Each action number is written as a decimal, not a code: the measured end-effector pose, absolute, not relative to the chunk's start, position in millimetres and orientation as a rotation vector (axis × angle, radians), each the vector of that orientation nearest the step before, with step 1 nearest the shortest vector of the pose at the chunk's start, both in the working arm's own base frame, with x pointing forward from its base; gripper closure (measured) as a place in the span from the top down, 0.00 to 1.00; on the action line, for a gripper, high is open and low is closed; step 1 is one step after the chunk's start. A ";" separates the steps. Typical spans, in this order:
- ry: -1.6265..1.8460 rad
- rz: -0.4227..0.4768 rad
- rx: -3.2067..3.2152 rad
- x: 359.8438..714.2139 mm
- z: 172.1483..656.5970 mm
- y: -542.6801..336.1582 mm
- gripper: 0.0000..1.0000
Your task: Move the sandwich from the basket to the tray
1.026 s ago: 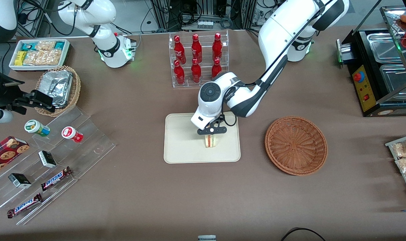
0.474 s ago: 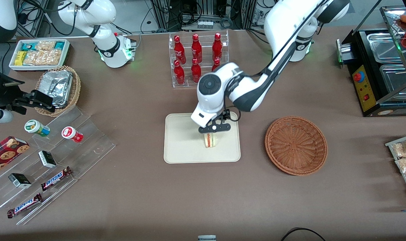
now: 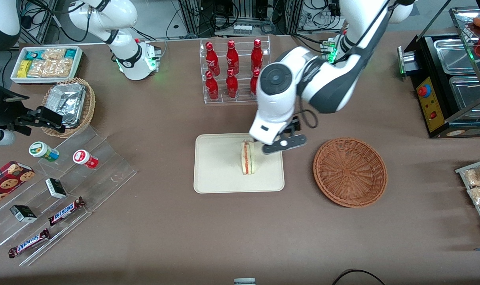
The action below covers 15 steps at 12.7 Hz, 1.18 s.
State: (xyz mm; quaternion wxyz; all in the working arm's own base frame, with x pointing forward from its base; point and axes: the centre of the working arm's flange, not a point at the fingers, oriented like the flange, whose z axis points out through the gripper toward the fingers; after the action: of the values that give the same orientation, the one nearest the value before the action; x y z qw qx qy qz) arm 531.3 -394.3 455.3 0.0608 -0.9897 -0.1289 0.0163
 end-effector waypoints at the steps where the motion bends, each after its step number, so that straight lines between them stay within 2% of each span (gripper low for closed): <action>1: -0.414 0.054 -2.979 536.8 466.8 -376.4 1.00; 9: -0.277 0.220 -2.946 571.5 535.5 -203.1 1.00; 15: -0.110 0.291 -2.998 569.0 574.3 -110.5 1.00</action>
State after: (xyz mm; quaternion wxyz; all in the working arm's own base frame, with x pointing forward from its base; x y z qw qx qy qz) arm 569.0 -110.5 574.3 0.0638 -0.9926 -0.0364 0.0963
